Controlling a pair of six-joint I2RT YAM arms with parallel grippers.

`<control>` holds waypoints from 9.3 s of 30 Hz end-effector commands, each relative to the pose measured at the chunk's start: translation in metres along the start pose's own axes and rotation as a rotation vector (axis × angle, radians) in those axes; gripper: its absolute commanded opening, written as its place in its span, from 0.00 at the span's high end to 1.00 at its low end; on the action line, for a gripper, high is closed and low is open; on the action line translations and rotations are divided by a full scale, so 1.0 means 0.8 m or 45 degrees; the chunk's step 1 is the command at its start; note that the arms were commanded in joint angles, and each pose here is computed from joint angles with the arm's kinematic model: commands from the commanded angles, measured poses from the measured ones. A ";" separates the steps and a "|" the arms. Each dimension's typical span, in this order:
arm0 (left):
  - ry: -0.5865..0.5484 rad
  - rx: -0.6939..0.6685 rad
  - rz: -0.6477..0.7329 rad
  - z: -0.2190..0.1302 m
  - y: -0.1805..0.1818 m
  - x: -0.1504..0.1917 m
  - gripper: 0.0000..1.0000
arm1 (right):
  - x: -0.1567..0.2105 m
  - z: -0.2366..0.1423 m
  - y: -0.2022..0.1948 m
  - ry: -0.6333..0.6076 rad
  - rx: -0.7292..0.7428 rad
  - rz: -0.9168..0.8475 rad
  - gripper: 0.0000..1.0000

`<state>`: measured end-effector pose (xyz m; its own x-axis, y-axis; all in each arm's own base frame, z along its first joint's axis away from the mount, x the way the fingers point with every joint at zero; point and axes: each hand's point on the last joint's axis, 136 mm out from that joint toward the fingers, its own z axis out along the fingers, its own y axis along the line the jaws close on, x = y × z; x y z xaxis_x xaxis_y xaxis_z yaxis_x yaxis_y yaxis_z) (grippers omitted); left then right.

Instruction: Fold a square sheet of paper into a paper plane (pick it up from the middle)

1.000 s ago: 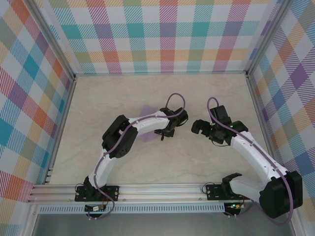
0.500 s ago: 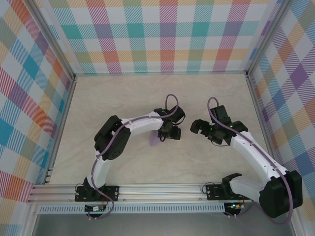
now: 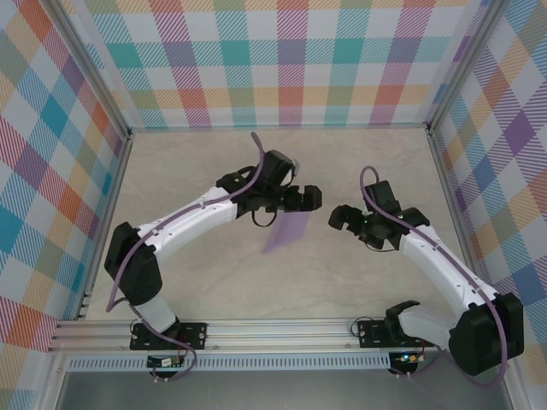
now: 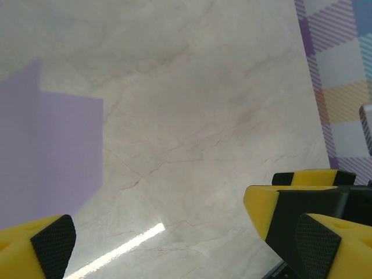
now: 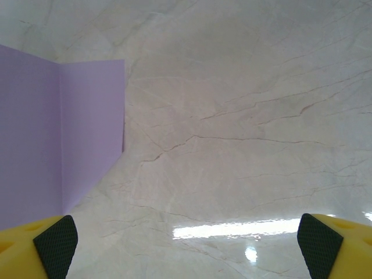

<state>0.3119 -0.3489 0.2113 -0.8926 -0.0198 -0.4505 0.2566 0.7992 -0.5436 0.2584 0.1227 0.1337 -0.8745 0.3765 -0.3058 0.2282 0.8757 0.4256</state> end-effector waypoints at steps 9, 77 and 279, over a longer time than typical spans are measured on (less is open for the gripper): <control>-0.182 -0.319 -0.353 -0.035 0.169 -0.008 0.00 | 0.000 0.004 0.125 0.113 -0.280 -0.161 0.09; 0.030 0.044 -0.580 0.011 0.182 0.046 0.27 | 0.123 0.080 0.141 0.548 -0.290 -0.491 0.17; 0.192 -0.288 -0.491 0.081 0.188 0.059 0.77 | 0.137 0.191 0.098 0.696 -0.315 -0.028 0.71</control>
<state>0.3333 -0.2888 0.0492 -0.9679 -0.2231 -0.1155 -0.1388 0.8582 -0.4942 0.2544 0.2857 0.0210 -0.9904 0.0909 0.1038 0.1373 0.7203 0.6800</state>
